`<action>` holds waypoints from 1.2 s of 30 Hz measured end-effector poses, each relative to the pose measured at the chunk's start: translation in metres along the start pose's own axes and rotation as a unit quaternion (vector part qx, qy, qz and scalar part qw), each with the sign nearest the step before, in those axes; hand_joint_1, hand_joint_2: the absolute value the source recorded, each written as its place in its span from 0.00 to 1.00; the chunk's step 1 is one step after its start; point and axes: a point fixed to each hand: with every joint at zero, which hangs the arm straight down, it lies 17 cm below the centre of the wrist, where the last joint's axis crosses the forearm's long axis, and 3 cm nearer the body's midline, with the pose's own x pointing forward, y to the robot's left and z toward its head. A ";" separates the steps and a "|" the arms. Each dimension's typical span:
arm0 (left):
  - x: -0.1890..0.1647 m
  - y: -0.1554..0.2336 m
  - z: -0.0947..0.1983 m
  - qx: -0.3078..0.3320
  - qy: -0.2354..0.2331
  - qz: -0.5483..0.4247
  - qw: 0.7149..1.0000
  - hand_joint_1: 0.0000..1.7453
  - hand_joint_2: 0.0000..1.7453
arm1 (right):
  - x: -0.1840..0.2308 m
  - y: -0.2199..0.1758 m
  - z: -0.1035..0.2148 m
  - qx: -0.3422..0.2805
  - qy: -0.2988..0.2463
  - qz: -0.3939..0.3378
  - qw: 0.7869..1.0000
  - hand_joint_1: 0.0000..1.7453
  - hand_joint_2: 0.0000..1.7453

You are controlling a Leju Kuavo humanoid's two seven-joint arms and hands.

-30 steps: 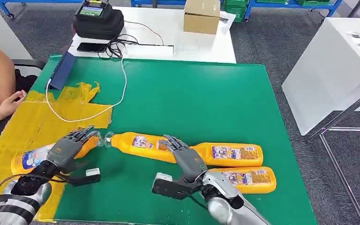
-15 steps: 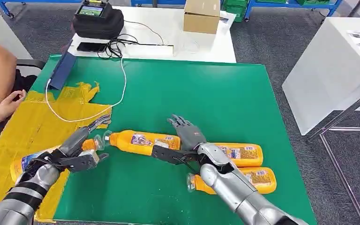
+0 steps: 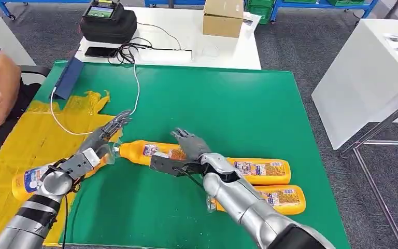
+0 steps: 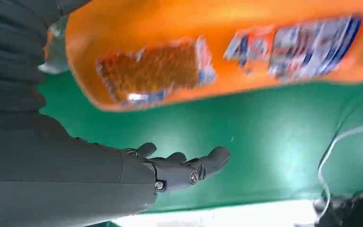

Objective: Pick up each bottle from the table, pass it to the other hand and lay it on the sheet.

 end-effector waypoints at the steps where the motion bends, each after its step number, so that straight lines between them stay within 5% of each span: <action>1: 0.000 -0.001 -0.001 -0.001 0.000 -0.002 1.000 0.00 0.00 | 0.003 0.006 0.000 0.010 -0.001 -0.002 1.000 0.00 1.00; 5: 0.004 -0.002 -0.007 0.004 -0.005 0.001 1.000 0.00 0.00 | 0.008 0.033 0.001 0.059 0.001 -0.001 0.998 0.00 1.00; 6: 0.005 -0.002 -0.009 0.004 -0.006 0.003 1.000 0.00 0.00 | 0.006 0.042 0.003 0.080 0.008 0.006 0.997 0.09 1.00; 7: 0.008 -0.003 -0.013 0.005 -0.010 0.006 1.000 0.00 0.00 | 0.004 0.050 0.004 0.101 0.016 0.021 0.995 0.88 1.00; 8: 0.010 -0.002 -0.016 0.007 -0.012 0.008 1.000 0.00 0.00 | -0.002 0.055 0.005 0.120 0.026 0.037 0.992 1.00 1.00; 13: 0.019 0.002 -0.035 0.019 -0.025 0.020 0.999 0.00 0.00 | -0.031 0.081 0.018 0.185 0.085 0.109 0.973 1.00 1.00; 21: 0.025 0.010 -0.040 0.057 -0.022 0.093 0.994 0.00 0.00 | -0.046 0.071 0.015 0.140 0.124 0.114 0.976 1.00 1.00; 24: 0.021 0.035 -0.031 0.136 0.003 0.172 0.976 0.00 0.00 | -0.027 0.053 0.006 0.035 0.095 -0.026 0.995 1.00 1.00; 27: 0.022 0.061 -0.009 0.212 0.004 0.246 0.946 0.00 0.00 | -0.012 0.030 0.011 -0.060 0.046 -0.223 0.972 1.00 1.00; 28: 0.023 0.067 -0.001 0.232 0.001 0.259 0.937 0.00 1.00 | -0.011 0.025 0.016 -0.083 0.037 -0.275 0.957 1.00 1.00; 32: 0.030 0.087 0.027 0.292 -0.001 0.254 0.922 0.00 1.00 | -0.013 -0.020 0.046 -0.193 -0.007 -0.427 0.883 1.00 1.00; 36: 0.035 0.088 0.038 0.307 0.001 0.262 0.915 0.00 1.00 | -0.012 -0.066 0.080 -0.284 -0.050 -0.465 0.837 1.00 1.00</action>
